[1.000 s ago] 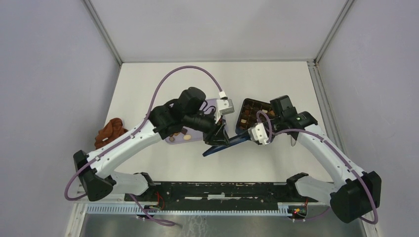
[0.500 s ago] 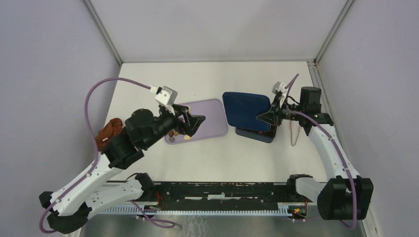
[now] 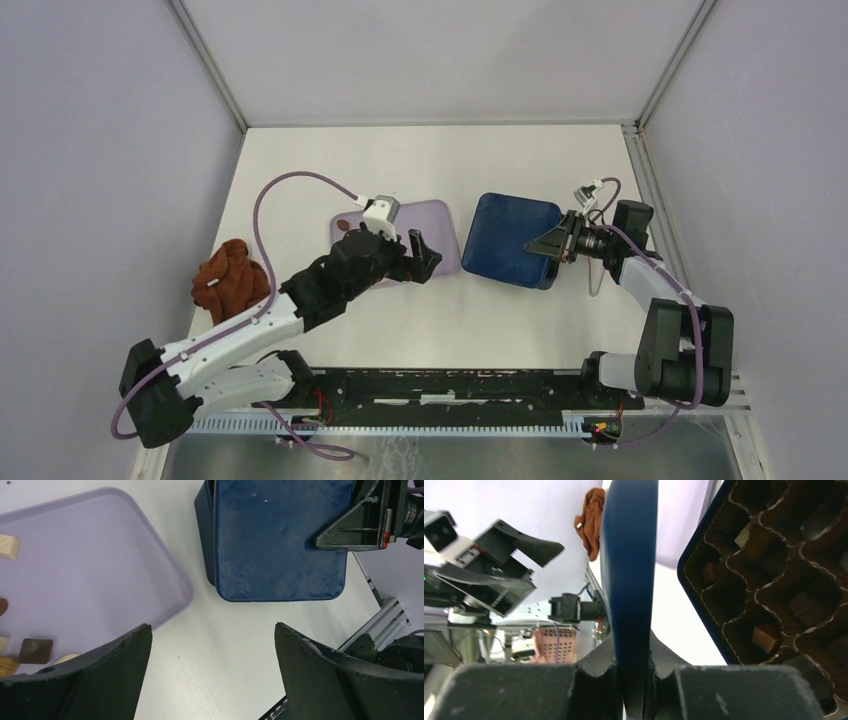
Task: Pack the chocolate
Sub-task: Adjust the box lid, then place the box lid in the packing box.
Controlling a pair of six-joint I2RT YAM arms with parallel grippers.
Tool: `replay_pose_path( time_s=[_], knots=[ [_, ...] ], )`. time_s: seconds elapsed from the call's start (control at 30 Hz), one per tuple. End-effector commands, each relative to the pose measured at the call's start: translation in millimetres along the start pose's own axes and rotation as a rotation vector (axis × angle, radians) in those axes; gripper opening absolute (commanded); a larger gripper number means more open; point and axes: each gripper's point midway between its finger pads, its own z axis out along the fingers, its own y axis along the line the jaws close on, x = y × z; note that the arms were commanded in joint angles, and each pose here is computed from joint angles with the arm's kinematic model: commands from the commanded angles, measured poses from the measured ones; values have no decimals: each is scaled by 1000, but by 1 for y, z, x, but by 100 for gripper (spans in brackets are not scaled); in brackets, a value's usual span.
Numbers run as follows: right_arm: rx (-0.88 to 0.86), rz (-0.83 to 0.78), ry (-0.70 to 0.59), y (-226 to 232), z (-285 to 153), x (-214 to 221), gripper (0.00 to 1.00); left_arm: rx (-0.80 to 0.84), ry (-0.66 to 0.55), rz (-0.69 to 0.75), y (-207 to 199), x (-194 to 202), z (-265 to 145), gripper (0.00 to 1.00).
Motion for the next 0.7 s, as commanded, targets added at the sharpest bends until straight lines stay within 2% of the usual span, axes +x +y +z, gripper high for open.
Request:
replay_pose_path(
  time_s=[0.0, 0.3, 0.67],
  knots=[
    [-64, 47, -71, 10, -4, -28, 0, 50, -67, -92, -20, -18, 26, 97],
    [-18, 110, -48, -20, -3, -33, 0, -7, 64, -31, -19, 4, 81, 97],
    [33, 146, -71, -43, -14, -43, 3, 42, 122, -41, -26, 17, 115, 95]
  ],
)
